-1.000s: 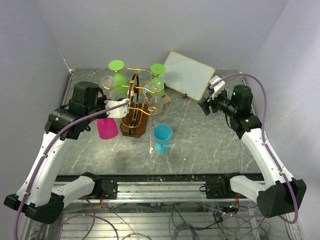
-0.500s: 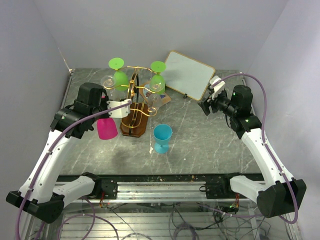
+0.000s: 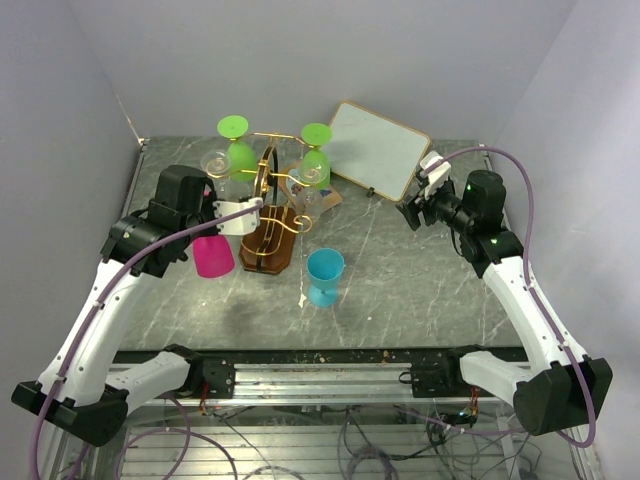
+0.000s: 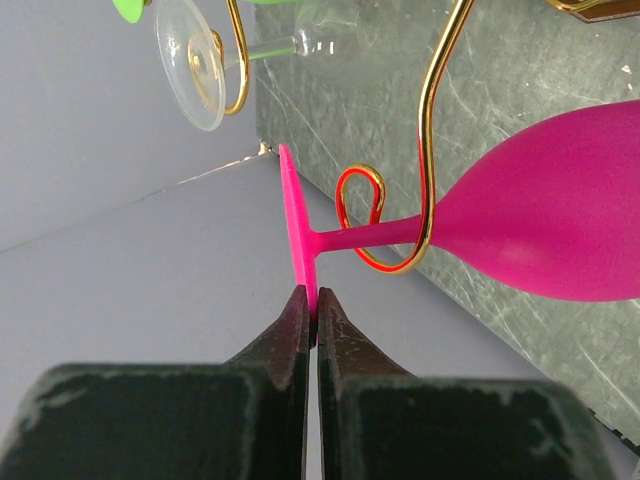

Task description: Place the wine glass upside down on the wine glass rack

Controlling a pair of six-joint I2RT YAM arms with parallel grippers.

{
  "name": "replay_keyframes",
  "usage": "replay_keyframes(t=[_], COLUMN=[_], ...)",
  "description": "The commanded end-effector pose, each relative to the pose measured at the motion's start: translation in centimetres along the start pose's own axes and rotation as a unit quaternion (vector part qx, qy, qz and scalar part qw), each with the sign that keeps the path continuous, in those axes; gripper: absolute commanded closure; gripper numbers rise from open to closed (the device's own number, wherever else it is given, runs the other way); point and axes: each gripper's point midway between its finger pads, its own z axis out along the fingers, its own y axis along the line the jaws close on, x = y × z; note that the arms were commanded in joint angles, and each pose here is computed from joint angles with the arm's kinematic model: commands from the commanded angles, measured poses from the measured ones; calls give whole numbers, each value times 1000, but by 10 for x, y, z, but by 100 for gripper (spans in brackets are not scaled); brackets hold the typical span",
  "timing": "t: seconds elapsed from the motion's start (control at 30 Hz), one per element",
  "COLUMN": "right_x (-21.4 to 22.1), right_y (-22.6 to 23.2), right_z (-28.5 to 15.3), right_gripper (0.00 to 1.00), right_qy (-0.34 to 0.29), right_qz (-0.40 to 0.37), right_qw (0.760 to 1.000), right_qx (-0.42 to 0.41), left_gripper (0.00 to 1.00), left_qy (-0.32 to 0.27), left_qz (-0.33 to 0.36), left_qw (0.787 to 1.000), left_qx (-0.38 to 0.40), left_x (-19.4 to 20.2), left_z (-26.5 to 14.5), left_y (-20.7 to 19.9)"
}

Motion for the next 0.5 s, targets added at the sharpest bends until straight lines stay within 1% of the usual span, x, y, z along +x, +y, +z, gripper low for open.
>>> replay_keyframes(t=[0.0, 0.3, 0.47], right_x=[2, 2, 4], right_y=[-2, -2, -2], right_z=[2, 3, 4], right_gripper=[30, 30, 30], right_qy=[-3, -3, -1], right_qz=[-5, -5, -5], right_qw=[1000, 1000, 1000], right_qx=[0, 0, -1], left_gripper=[93, 93, 93], left_qy=[17, 40, 20], left_qz=[1, 6, 3], left_qw=[999, 998, 999], left_qx=[-38, -44, -42], left_x=[5, 10, 2], left_z=[-13, -5, 1], left_y=[22, 22, 20])
